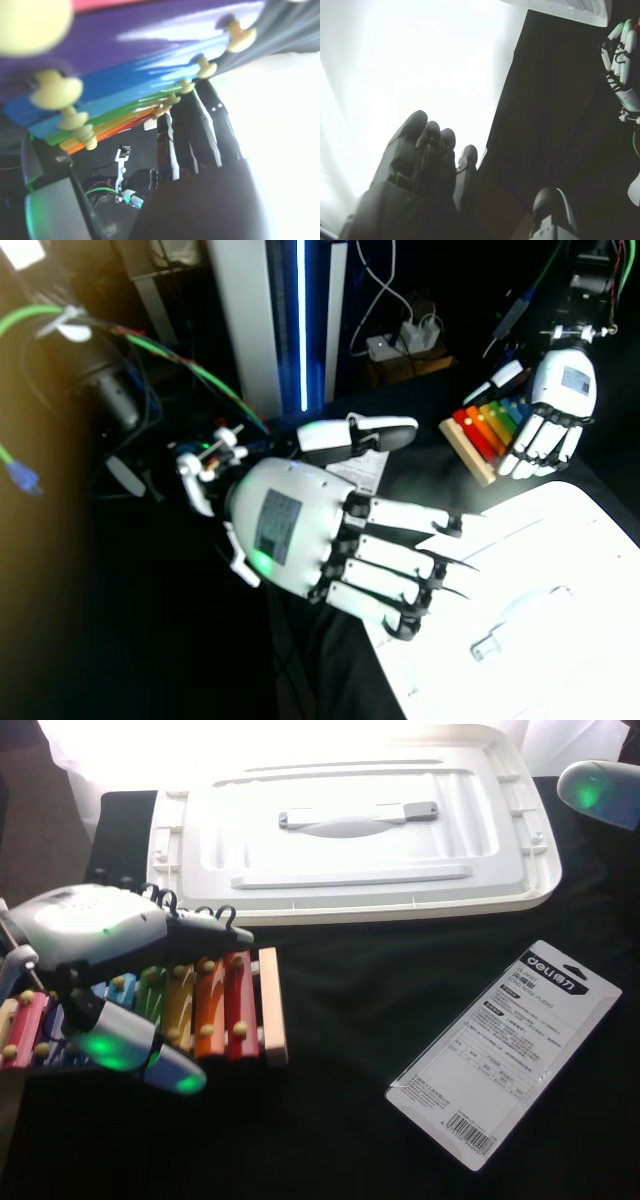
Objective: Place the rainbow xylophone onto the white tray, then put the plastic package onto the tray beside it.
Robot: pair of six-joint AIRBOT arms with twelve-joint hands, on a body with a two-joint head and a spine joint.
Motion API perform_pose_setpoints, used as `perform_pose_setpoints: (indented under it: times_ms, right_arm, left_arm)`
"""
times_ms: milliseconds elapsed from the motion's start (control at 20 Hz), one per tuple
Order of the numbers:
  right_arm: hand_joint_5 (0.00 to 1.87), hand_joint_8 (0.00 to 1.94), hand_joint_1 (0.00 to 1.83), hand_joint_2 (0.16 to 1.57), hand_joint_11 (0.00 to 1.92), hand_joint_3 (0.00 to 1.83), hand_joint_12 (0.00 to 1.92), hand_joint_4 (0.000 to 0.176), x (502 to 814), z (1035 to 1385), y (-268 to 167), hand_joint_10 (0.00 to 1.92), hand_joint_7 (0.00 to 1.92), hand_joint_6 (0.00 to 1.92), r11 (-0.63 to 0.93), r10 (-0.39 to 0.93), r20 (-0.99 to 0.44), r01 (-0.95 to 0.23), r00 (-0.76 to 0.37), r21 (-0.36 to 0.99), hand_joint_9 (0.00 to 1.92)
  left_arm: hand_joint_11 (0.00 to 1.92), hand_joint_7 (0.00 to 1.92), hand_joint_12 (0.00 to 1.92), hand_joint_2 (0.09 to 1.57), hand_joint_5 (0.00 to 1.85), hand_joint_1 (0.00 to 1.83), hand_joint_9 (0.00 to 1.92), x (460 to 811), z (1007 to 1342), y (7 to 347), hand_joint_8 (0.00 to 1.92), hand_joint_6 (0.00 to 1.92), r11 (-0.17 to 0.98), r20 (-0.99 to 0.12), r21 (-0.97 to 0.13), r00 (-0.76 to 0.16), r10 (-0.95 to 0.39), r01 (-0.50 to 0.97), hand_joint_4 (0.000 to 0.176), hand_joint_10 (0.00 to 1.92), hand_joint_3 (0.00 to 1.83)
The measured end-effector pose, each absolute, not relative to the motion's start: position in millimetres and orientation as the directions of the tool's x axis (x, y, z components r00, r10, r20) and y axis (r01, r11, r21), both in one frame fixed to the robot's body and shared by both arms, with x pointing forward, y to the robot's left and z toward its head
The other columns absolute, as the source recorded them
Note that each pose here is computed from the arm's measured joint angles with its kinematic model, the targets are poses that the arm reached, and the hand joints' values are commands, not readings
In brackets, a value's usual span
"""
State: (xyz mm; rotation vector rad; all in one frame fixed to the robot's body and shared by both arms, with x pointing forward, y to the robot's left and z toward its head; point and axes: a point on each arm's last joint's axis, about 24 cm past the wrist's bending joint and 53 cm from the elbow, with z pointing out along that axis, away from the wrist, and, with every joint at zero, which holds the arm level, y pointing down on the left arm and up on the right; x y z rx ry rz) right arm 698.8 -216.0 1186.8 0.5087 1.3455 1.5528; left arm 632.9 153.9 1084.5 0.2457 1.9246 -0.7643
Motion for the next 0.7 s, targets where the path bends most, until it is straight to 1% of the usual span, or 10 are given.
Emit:
perform_pose_setpoints:
  times_ms: [50,100,200,250,300,350,450,500,650,700]
  right_arm:
    - [0.33,0.00,0.41,0.90,0.00,0.00,0.59,0.155,699,1187,-216,0.01,0.29,0.00,0.095,0.859,-0.275,-0.395,-0.432,0.914,0.23]
    - [0.34,0.00,0.41,0.90,0.00,0.00,0.62,0.153,698,1187,-215,0.01,0.30,0.00,0.095,0.858,-0.277,-0.395,-0.433,0.914,0.23]
    - [0.33,0.00,0.42,0.91,0.00,0.00,0.60,0.148,699,1187,-215,0.00,0.29,0.00,0.095,0.858,-0.277,-0.395,-0.433,0.914,0.21]
    - [0.33,0.00,0.42,0.91,0.00,0.00,0.59,0.151,699,1187,-216,0.00,0.28,0.00,0.095,0.858,-0.277,-0.395,-0.433,0.914,0.20]
    - [0.33,0.00,0.42,0.91,0.00,0.00,0.59,0.151,698,1187,-215,0.00,0.28,0.00,0.095,0.858,-0.277,-0.395,-0.433,0.914,0.20]
    - [0.33,0.00,0.42,0.91,0.00,0.00,0.59,0.149,698,1186,-215,0.01,0.28,0.00,0.095,0.856,-0.278,-0.396,-0.435,0.913,0.21]
    - [0.33,0.00,0.42,0.91,0.00,0.00,0.59,0.153,698,1186,-214,0.01,0.28,0.00,0.094,0.857,-0.276,-0.395,-0.435,0.914,0.22]
    - [0.33,0.00,0.41,0.91,0.00,0.00,0.63,0.153,698,1186,-214,0.00,0.28,0.00,0.094,0.857,-0.276,-0.395,-0.435,0.914,0.22]
    - [0.33,0.00,0.40,0.91,0.00,0.00,0.68,0.163,698,1186,-214,0.00,0.29,0.00,0.094,0.857,-0.276,-0.395,-0.435,0.914,0.22]
    - [0.32,0.00,0.40,0.91,0.00,0.00,0.68,0.163,698,1186,-214,0.00,0.28,0.00,0.094,0.857,-0.276,-0.395,-0.435,0.914,0.22]
  left_arm:
    - [0.20,0.50,0.97,1.09,0.30,0.77,0.56,635,1089,152,0.00,0.00,0.777,-0.874,-0.398,-0.459,-0.160,0.487,0.055,0.00,0.00]
    - [0.17,0.51,0.96,1.07,0.32,0.81,0.58,636,1093,152,0.01,0.01,0.776,-0.879,-0.394,-0.449,-0.162,0.493,0.031,0.01,0.00]
    - [0.13,0.58,0.88,1.03,0.37,0.87,0.63,640,1103,151,0.02,0.01,0.770,-0.888,-0.392,-0.425,-0.175,0.503,0.029,0.01,0.00]
    - [0.27,0.66,1.01,0.97,0.48,1.00,0.74,643,1110,149,0.01,0.02,0.769,-0.894,-0.386,-0.411,-0.176,0.510,0.000,0.03,0.00]
    - [0.27,0.66,1.01,0.97,0.48,1.00,0.74,644,1113,148,0.01,0.02,0.767,-0.898,-0.383,-0.403,-0.179,0.514,0.000,0.03,0.00]
    - [0.33,0.66,1.09,0.96,0.51,1.02,0.78,647,1119,147,0.00,0.01,0.766,-0.904,-0.377,-0.388,-0.182,0.520,0.000,0.04,0.00]
    - [0.32,0.71,1.28,0.92,0.54,1.06,0.85,648,1120,147,0.02,0.01,0.766,-0.906,-0.374,-0.382,-0.182,0.523,0.000,0.06,0.00]
    - [0.31,0.72,1.30,0.91,0.56,1.12,0.87,647,1119,147,0.02,0.02,0.768,-0.905,-0.373,-0.387,-0.178,0.520,0.000,0.06,0.00]
    - [0.38,0.72,1.26,0.87,0.57,1.13,0.83,647,1114,147,0.00,0.01,0.772,-0.902,-0.371,-0.398,-0.167,0.517,0.000,0.04,0.00]
    - [0.28,0.63,1.27,0.96,0.48,0.99,0.72,646,1112,145,0.00,0.00,0.771,-0.902,-0.368,-0.400,-0.160,0.520,0.000,0.01,0.01]
